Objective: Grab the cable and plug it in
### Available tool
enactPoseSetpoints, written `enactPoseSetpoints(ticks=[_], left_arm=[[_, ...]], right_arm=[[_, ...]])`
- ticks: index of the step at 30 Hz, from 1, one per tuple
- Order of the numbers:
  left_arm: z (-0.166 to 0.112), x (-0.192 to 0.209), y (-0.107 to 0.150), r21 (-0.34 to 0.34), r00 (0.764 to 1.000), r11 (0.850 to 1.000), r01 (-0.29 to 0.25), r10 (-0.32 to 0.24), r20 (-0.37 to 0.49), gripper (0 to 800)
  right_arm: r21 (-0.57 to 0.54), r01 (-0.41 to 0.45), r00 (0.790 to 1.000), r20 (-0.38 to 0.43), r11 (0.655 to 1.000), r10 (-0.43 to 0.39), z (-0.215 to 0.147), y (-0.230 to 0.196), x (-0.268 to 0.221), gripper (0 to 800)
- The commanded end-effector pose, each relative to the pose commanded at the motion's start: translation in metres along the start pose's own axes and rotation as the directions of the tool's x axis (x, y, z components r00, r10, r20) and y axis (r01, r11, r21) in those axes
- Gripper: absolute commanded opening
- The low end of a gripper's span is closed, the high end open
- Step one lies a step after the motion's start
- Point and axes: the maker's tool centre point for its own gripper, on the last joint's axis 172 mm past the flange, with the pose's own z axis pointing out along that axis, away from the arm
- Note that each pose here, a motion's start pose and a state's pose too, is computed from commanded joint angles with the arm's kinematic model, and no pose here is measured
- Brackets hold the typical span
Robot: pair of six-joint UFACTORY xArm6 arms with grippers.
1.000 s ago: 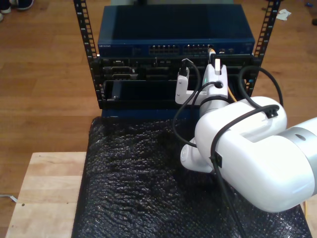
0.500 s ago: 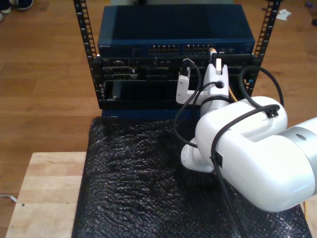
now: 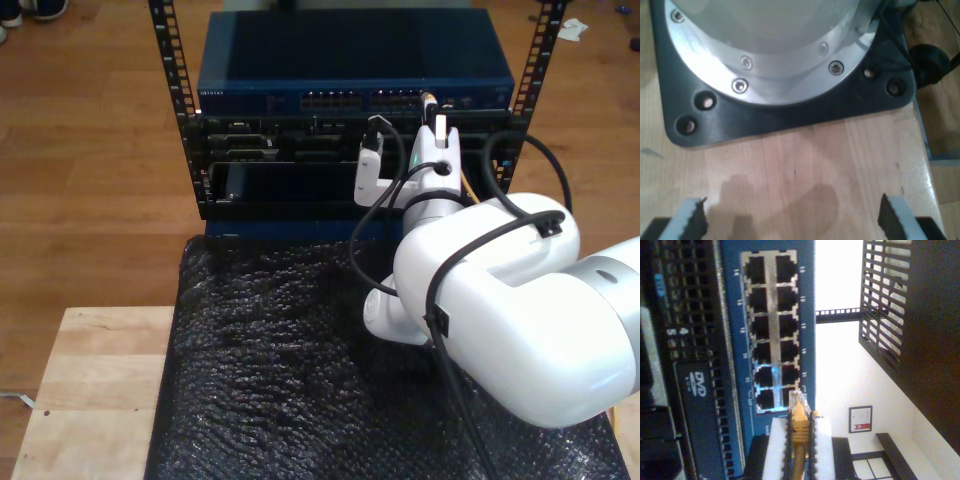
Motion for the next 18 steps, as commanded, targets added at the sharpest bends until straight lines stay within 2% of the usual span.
enactPoseSetpoints(ticks=[18], left_arm=[[0.0, 0.0, 0.0, 0.0, 1.0, 1.0, 0.0, 0.0, 0.0, 799]], right_arm=[[0.005, 0.003, 1.0, 0.003, 1.0, -0.003, 0.0007, -0.0042, -0.0017, 0]])
